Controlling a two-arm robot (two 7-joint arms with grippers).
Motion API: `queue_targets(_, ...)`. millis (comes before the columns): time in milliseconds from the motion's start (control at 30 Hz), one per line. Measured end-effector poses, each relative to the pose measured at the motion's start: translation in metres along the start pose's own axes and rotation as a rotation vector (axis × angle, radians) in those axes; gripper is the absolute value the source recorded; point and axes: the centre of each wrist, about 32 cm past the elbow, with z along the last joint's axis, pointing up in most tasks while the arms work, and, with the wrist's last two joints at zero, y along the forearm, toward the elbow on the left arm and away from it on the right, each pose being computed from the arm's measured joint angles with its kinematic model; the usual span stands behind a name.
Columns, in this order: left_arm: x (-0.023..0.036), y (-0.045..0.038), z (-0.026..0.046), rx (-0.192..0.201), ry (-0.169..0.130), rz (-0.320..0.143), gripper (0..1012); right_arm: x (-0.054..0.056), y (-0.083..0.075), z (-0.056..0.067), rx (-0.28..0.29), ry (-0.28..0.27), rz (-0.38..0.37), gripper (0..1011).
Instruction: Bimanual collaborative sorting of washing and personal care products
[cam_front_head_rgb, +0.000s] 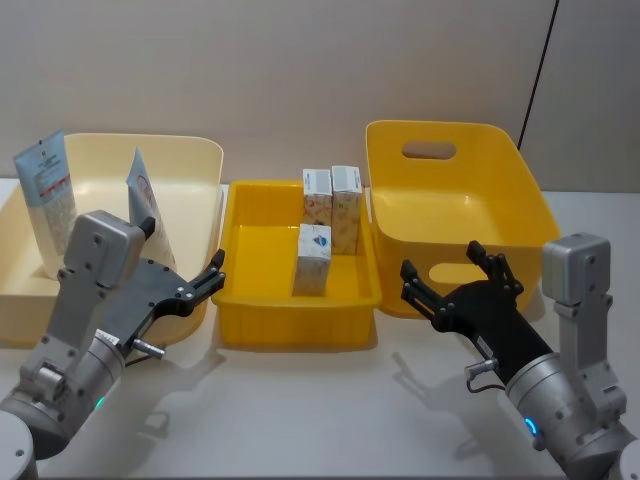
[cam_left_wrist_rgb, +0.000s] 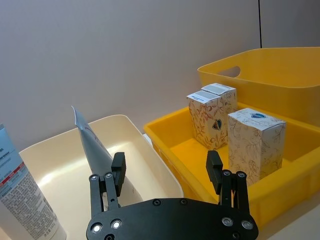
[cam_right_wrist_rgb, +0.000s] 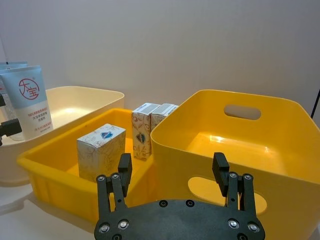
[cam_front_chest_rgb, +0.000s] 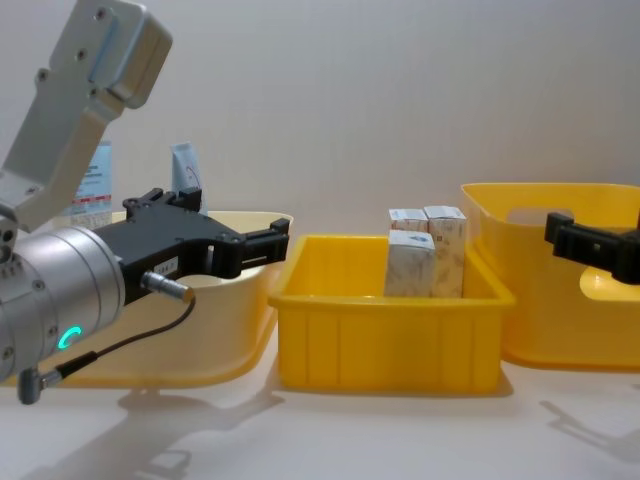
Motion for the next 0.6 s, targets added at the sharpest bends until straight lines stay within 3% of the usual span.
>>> queue_targets(600, 0.0000, 0.0000, 0.0000, 0.000, 0.000, 0.000, 1003, 0.0000, 0.0000, 0.0000, 0.000, 0.000, 0.000, 1001)
